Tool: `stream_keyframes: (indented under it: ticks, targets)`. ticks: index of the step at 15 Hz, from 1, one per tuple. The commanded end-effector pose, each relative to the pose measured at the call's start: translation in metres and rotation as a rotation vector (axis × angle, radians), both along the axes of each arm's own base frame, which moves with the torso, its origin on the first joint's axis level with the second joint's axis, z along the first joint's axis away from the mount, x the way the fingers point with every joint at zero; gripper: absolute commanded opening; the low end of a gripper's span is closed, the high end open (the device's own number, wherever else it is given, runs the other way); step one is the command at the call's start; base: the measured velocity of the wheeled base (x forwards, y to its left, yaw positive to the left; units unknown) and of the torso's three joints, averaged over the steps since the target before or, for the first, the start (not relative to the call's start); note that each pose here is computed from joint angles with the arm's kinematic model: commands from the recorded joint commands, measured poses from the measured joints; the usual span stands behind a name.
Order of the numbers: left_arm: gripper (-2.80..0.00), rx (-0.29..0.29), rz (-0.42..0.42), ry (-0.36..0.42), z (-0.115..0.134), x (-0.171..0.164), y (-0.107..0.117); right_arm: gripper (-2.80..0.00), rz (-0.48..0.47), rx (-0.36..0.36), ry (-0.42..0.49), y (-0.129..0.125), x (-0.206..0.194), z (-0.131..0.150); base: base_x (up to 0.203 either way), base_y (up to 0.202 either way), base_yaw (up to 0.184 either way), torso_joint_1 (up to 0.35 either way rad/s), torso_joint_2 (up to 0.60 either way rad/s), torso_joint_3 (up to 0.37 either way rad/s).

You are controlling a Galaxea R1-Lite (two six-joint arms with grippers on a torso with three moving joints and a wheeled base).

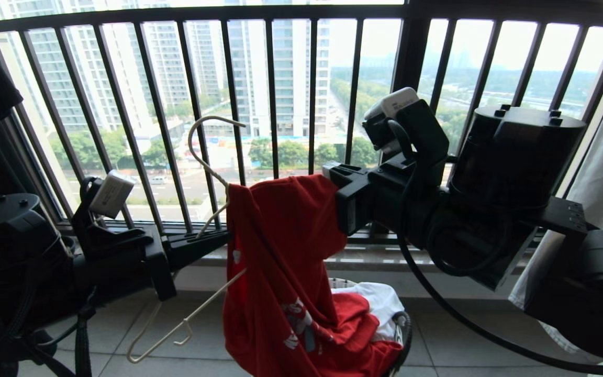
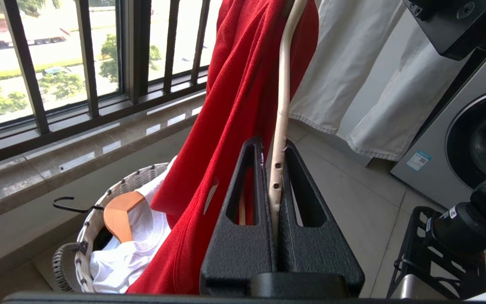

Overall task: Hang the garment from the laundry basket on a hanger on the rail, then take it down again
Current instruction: Hang the clothes on the clothes rack

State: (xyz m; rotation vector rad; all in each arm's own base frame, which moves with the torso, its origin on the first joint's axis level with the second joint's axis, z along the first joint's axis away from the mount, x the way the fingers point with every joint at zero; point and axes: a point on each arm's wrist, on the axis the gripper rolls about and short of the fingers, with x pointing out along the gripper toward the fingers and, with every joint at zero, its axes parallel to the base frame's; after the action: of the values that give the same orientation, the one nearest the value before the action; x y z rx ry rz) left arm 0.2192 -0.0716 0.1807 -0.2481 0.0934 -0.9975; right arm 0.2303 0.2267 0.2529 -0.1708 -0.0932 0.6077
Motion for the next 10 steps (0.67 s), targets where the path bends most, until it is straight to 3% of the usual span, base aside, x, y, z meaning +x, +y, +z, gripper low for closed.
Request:
stream_keyframes:
  ticks: [1,3,6,8,10]
  targets:
    - [-2.80,0.002,-0.039,0.005,-0.002,-0.002,0.004,0.00,0.076,-0.071,0.064,-0.004,-0.007,0.010,0.000,0.000,0.000,0.000,0.00,0.000]
    - [-2.80,0.007,-0.079,0.022,-0.005,-0.004,0.005,0.00,0.108,-0.129,0.095,-0.005,-0.008,0.027,0.000,0.000,0.000,0.000,0.00,0.000]
    - [-2.80,0.012,-0.151,0.041,-0.010,-0.004,0.013,0.00,0.143,-0.282,0.097,-0.015,0.000,0.045,0.000,0.000,0.000,0.000,0.00,0.000]
    - [-2.80,0.013,-0.178,0.045,-0.010,-0.003,0.020,0.00,0.207,-0.406,0.167,-0.025,0.001,0.046,0.000,0.000,0.000,0.000,0.00,0.000]
    - [-2.80,0.013,-0.182,0.037,-0.009,-0.004,0.020,0.00,0.298,-0.468,0.215,-0.030,0.000,0.052,0.000,0.000,0.000,0.000,0.00,0.000]
